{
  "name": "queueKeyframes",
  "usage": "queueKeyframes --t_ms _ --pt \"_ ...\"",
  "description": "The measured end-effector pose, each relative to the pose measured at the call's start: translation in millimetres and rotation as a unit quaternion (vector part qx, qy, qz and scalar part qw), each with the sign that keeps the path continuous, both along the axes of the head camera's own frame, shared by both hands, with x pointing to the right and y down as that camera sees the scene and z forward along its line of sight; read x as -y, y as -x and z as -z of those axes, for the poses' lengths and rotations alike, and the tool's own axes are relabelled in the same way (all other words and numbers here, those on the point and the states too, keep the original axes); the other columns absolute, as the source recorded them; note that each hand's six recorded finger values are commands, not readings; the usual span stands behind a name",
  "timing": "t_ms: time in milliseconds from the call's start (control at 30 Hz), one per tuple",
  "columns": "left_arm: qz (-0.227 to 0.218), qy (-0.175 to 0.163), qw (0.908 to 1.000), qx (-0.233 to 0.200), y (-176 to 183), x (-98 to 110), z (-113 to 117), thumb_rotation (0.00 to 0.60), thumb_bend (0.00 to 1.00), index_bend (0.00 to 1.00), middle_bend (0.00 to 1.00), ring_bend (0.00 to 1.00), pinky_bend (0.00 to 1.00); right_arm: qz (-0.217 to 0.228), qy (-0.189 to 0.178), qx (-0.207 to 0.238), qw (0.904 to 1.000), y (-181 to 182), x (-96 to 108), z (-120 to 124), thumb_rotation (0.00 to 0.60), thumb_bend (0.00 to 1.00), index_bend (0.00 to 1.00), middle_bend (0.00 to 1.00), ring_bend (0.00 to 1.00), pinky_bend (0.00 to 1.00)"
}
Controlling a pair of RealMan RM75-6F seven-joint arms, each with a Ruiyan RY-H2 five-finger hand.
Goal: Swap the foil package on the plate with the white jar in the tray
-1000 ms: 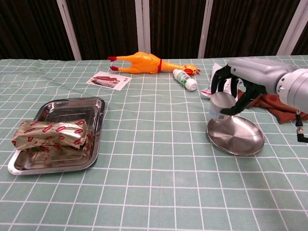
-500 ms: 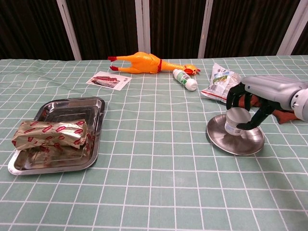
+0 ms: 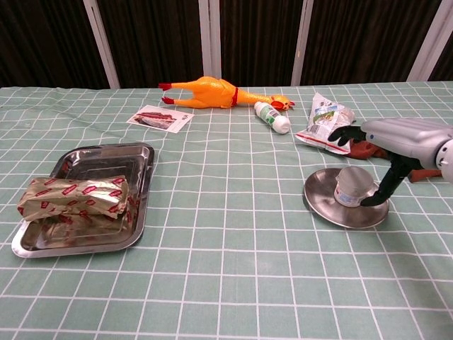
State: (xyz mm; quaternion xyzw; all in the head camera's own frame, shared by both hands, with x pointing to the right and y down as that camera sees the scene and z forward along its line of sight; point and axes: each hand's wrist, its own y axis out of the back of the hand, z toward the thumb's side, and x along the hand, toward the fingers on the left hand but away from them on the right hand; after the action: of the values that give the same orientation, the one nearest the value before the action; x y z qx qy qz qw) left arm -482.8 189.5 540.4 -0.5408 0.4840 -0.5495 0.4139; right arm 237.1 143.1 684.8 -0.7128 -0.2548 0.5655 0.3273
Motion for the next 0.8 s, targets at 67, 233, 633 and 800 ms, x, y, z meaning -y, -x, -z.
queueKeyframes --t_ms 67,233,633,800 --pt "0.000 0.000 1.0000 0.000 0 0 0 0.600 0.23 0.24 0.00 0.00 0.09 0.003 -0.002 -0.002 1.0000 0 0 6 0.600 0.05 0.09 0.13 0.11 0.00" --pt "-0.006 0.001 1.0000 0.000 -1 1 -2 0.600 0.23 0.24 0.00 0.00 0.09 -0.015 -0.048 -0.002 0.9987 -11 10 36 0.600 0.05 0.09 0.13 0.11 0.00" --pt "-0.002 0.039 0.9992 -0.007 -6 -8 -4 0.600 0.22 0.20 0.00 0.00 0.09 -0.124 -0.201 -0.016 0.9716 -122 -10 131 0.600 0.05 0.10 0.13 0.11 0.00" --pt "0.004 0.058 0.9983 -0.006 -4 -14 -3 0.600 0.22 0.19 0.00 0.00 0.09 -0.119 -0.239 -0.035 0.9631 -153 -58 155 0.600 0.05 0.10 0.13 0.11 0.00"
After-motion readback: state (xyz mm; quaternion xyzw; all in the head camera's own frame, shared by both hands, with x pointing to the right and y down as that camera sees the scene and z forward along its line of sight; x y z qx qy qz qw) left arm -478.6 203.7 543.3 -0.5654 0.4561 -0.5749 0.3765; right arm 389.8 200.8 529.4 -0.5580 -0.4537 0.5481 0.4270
